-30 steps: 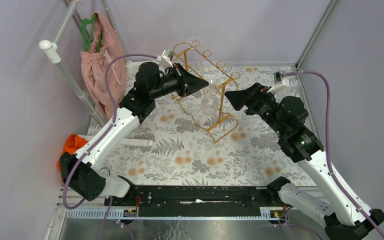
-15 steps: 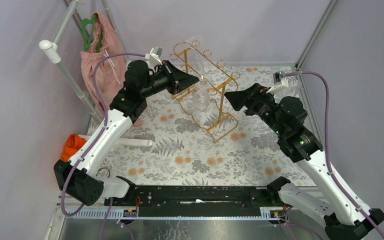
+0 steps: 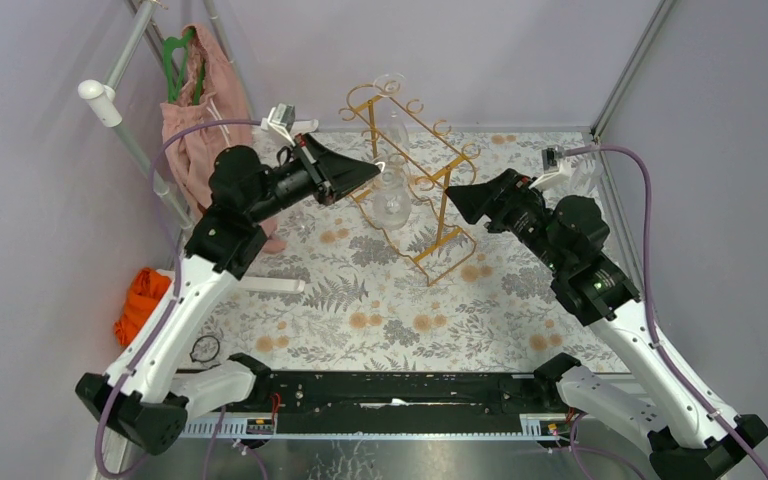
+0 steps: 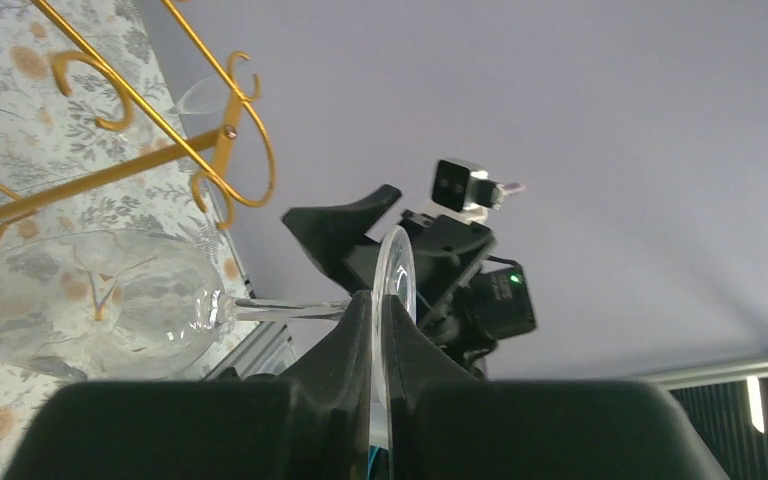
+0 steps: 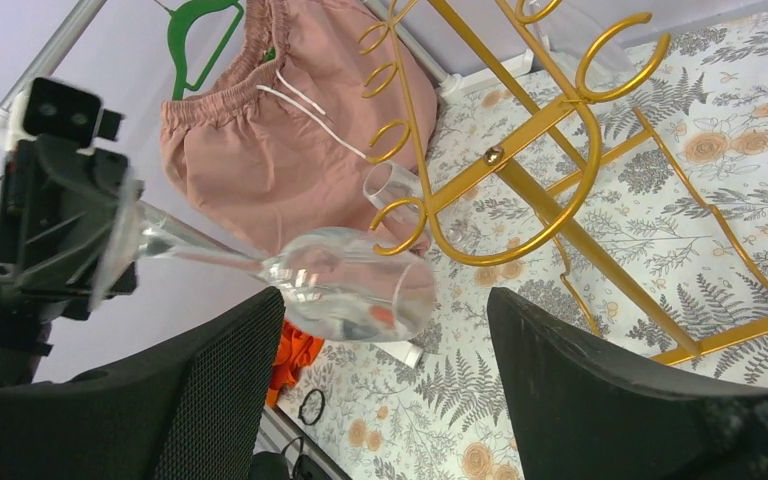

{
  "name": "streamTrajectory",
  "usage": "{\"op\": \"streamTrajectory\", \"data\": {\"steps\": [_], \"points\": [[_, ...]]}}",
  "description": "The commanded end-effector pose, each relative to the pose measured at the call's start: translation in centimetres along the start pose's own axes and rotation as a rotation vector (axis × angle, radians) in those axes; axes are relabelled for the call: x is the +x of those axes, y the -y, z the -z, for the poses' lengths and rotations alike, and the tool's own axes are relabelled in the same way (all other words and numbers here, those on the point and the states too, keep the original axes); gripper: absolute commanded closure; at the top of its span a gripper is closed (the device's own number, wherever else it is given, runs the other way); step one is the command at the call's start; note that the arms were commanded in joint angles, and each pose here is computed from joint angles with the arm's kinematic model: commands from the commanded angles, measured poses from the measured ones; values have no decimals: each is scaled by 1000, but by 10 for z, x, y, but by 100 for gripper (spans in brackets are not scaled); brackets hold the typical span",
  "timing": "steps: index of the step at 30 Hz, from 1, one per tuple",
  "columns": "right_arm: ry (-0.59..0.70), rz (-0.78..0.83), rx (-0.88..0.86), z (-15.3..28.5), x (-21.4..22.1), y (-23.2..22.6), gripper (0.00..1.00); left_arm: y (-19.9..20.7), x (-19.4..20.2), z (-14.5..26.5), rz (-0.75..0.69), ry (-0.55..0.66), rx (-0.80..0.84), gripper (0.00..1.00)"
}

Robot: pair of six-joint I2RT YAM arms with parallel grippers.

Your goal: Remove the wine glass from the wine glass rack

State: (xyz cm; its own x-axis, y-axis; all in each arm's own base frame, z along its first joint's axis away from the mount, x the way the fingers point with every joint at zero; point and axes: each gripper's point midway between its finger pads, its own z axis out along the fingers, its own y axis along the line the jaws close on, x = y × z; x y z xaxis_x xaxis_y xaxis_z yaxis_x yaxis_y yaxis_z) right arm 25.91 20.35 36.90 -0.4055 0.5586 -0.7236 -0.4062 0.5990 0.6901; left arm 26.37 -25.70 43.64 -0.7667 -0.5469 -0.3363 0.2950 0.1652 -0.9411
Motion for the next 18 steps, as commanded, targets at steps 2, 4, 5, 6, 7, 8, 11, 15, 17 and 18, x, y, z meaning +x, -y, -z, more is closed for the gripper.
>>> {"op": "streamTrajectory", "data": {"steps": [2, 4, 5, 6, 7, 8, 11, 15, 17, 18], "points": [[55, -21, -73, 4, -11, -16, 19, 43, 1, 27, -26, 48, 126, 100], [54, -31, -77, 4, -10, -16, 19, 59, 1, 35, -48, 61, 169, 100], [54, -37, -82, 4, -9, -17, 19, 64, 2, 39, -55, 65, 182, 100], [53, -44, -90, 5, -8, -18, 20, 69, 2, 43, -61, 71, 192, 100], [54, -51, -98, 5, -8, -19, 20, 73, 3, 46, -64, 75, 201, 100], [54, -61, -114, 5, -7, -21, 20, 76, 3, 49, -65, 80, 209, 100], [63, -83, -165, 8, -5, -27, 20, 88, 5, 57, -65, 85, 255, 100], [90, -125, -242, 13, -4, -34, 19, 112, 10, 68, -60, 72, 384, 100], [108, -143, -284, 16, -6, -40, 19, 125, 11, 73, -62, 62, 449, 100], [111, -149, -300, 17, -4, -40, 19, 132, 13, 77, -64, 55, 481, 100]]}}
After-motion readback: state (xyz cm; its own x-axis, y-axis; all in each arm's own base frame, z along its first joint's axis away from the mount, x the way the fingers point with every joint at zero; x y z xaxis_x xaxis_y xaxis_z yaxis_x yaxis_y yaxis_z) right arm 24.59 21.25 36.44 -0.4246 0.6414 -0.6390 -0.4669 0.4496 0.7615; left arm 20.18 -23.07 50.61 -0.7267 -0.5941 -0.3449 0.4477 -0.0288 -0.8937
